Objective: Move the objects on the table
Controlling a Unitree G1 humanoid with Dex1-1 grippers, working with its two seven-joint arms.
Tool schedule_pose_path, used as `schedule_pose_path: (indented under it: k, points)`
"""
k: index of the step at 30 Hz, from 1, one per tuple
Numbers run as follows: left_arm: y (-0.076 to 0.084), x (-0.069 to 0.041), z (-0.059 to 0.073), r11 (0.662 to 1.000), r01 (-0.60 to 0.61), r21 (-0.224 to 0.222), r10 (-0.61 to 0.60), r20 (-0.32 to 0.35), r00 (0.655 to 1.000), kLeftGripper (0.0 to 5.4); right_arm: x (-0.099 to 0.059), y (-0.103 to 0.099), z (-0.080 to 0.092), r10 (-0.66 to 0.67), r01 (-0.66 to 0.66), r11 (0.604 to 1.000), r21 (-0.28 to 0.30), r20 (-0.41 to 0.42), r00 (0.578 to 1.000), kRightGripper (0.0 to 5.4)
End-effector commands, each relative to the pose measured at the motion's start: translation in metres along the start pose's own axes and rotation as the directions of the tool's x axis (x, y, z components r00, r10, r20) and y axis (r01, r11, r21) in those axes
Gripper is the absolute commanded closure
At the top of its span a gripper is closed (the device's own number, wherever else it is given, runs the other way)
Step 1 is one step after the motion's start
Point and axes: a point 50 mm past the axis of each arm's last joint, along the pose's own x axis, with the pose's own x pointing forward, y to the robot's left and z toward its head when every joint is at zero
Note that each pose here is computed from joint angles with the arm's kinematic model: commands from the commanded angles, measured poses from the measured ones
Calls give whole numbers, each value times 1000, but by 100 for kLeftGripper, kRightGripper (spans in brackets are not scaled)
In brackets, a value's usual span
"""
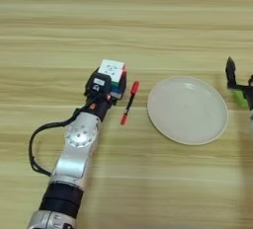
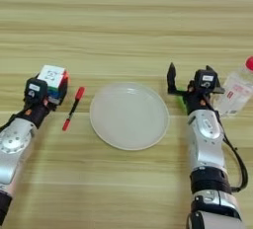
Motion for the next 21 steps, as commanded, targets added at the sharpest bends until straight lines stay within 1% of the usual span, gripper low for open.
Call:
schedule_pose_path:
  k: [1, 5, 8, 11, 14, 17, 19, 21]
  points:
    - [-26, 10, 10, 993, 117, 8, -117, 13, 993, 209, 6, 5, 3, 7, -7, 1000, 7, 6, 1000, 0]
    - [-50, 13, 8, 968, 250, 9, -249, -16, 968, 209, 6, 7, 2, 7, -7, 1000, 9, 6, 1000, 0]
    - [-65, 17, 3, 949, 315, -5, -315, -42, 948, 209, 6, 9, 2, 6, -6, 1000, 10, 8, 1000, 0]
    - [-79, 17, -1, 922, 387, -16, -387, -61, 920, 209, 5, 10, 2, 6, -6, 1000, 10, 11, 1000, 0]
    - [-89, 17, -5, 893, 448, -37, -449, -82, 890, 209, 5, 10, 2, 6, -6, 1000, 10, 11, 1000, 0]
    - [-95, 17, -7, 877, 479, -46, -481, -88, 872, 209, 5, 11, 2, 6, -7, 1000, 10, 11, 1000, 0]
    - [-99, 17, -7, 868, 495, -50, -497, -90, 863, 209, 5, 11, 2, 7, -7, 1000, 10, 10, 1000, 0]
    - [-103, 18, -6, 854, 518, -44, -520, -88, 850, 209, 5, 11, 2, 8, -8, 1000, 10, 9, 1000, 0]
